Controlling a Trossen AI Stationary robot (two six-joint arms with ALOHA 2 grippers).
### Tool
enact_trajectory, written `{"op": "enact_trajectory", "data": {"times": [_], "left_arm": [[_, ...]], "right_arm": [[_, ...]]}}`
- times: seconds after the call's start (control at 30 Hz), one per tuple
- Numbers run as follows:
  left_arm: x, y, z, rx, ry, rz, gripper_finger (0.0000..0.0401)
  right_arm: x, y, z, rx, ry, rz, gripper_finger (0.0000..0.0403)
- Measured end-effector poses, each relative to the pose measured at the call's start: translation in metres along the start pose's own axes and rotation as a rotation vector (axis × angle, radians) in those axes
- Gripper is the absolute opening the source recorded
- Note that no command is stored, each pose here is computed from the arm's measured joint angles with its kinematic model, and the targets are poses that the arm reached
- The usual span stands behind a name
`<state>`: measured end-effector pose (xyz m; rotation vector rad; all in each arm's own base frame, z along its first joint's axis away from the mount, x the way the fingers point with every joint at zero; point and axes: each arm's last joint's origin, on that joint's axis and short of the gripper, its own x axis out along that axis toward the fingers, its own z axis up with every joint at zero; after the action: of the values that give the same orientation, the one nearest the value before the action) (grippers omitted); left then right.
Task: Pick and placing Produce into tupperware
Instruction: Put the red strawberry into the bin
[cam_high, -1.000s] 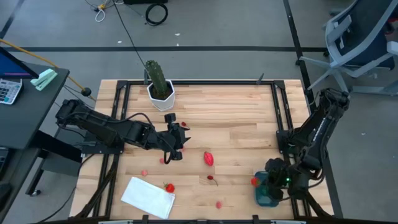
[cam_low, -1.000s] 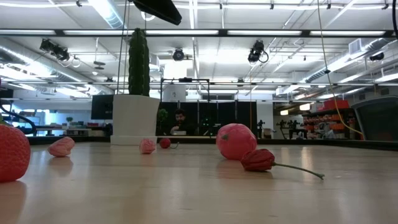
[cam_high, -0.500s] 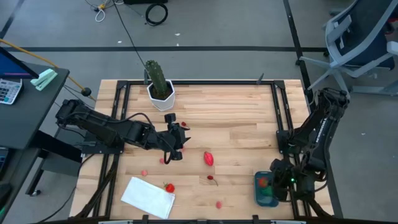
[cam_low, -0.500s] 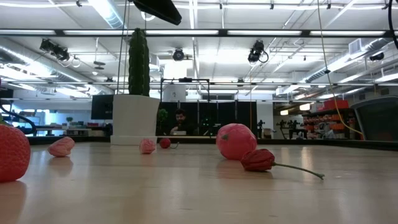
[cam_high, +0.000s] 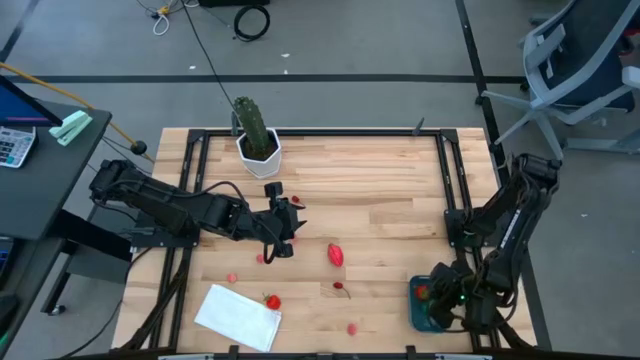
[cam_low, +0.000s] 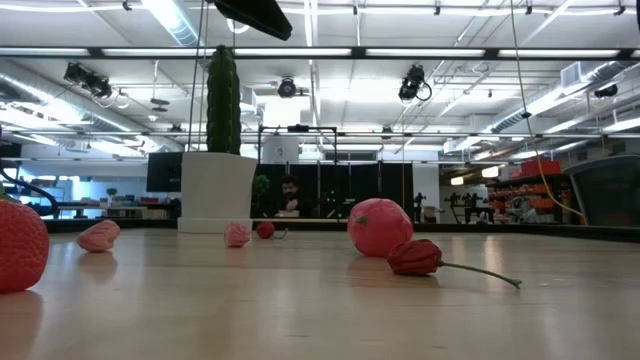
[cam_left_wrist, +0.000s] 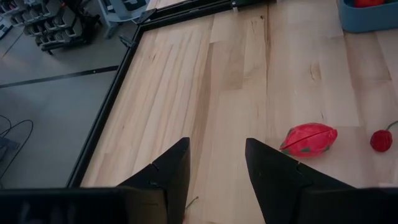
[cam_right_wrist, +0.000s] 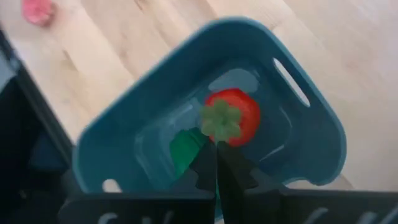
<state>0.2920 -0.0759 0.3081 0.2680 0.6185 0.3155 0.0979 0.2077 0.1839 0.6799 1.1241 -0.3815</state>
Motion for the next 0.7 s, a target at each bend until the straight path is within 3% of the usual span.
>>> {"op": "enact_trajectory", "data": {"times": [0.3, 0.57, 0.7], "left_arm": [[0.0, 0.0, 0.0, -0.027, 0.0, 0.0, 0.0162], [0.0, 0.0, 0.0, -0.043, 0.0, 0.0, 0.0162], [0.0, 0.0, 0.0, -0.043, 0.0, -0.001, 0.0163]], "right_arm": [[0.013, 0.001, -0.005, -0.038, -0.019, -0.047, 0.0014], [0.017, 0.004, 0.007, 0.025, -0.077, -0.04, 0.0064], [0.018, 0.006, 0.014, 0.022, -0.033, -0.051, 0.0088]]}}
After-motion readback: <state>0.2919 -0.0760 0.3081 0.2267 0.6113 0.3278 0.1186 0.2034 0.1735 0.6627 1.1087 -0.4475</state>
